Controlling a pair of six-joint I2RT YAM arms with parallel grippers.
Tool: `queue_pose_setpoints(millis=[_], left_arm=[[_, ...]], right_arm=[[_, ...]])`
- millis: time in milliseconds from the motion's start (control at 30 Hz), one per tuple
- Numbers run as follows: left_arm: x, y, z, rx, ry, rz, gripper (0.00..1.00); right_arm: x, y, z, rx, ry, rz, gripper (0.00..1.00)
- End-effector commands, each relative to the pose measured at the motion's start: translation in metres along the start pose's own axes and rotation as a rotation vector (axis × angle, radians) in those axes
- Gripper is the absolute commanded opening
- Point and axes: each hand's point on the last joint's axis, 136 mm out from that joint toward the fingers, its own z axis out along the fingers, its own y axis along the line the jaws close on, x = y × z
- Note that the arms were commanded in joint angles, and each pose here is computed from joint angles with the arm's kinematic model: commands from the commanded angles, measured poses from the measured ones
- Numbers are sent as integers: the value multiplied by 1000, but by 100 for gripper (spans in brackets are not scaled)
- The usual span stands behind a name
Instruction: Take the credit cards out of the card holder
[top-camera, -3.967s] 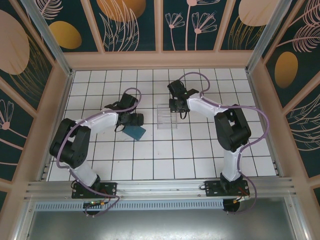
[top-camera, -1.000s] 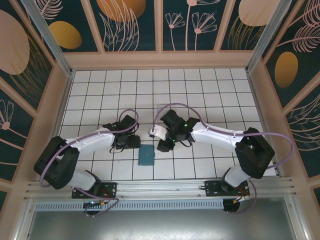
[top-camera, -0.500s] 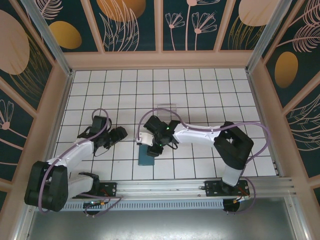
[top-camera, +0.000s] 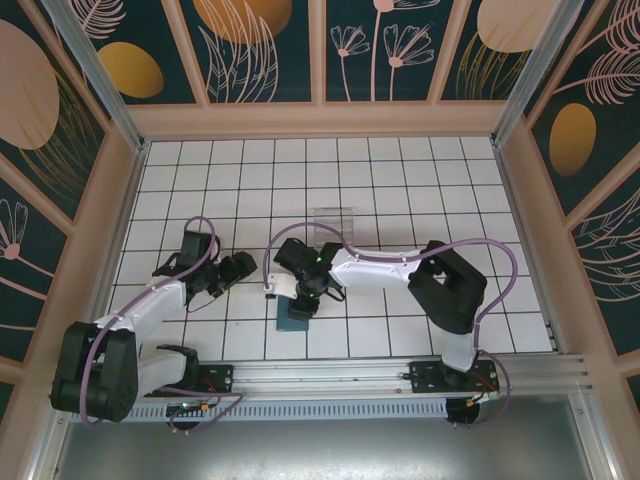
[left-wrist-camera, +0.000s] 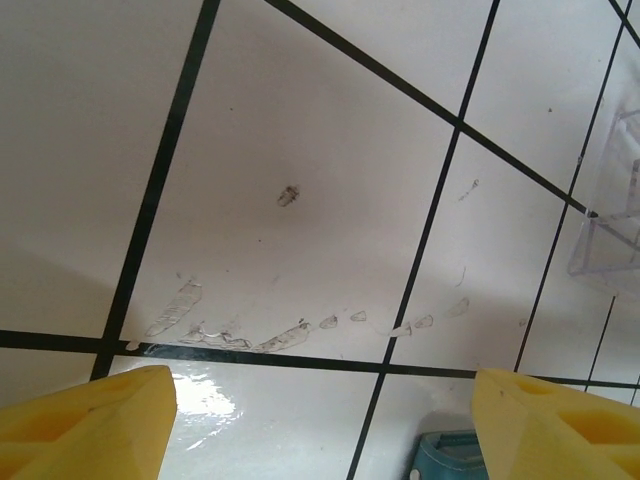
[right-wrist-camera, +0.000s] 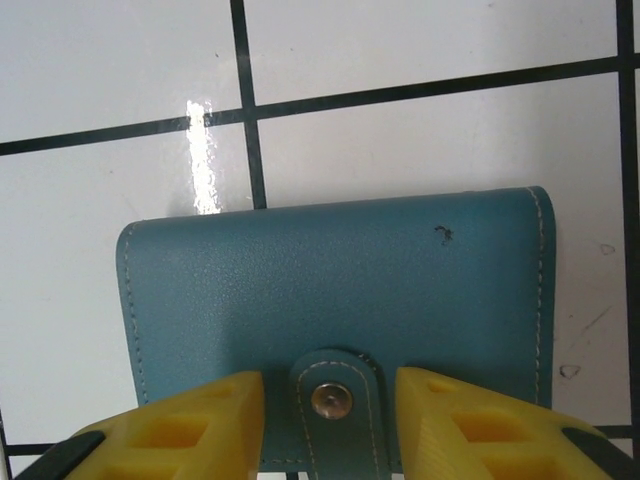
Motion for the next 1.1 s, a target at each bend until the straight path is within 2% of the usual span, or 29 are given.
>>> queue_pose_setpoints(millis=[0, 200, 467, 733, 1067], left_arm=[[-2, -8, 1, 39, 10, 23, 78], [2, -11, 2, 57, 39, 44, 78], [13, -14, 8, 92, 102, 34, 74], [25, -18, 10, 127, 139, 15, 65], [47, -32, 20, 150, 213, 29, 61]], right_arm=[[9, -4, 7, 23, 68, -19, 40], [16, -7, 16, 33, 105, -27, 37], [12, -7, 14, 45, 59, -10, 23], [7, -20, 3, 100, -32, 67, 21], [16, -42, -11, 186, -104, 179, 20]])
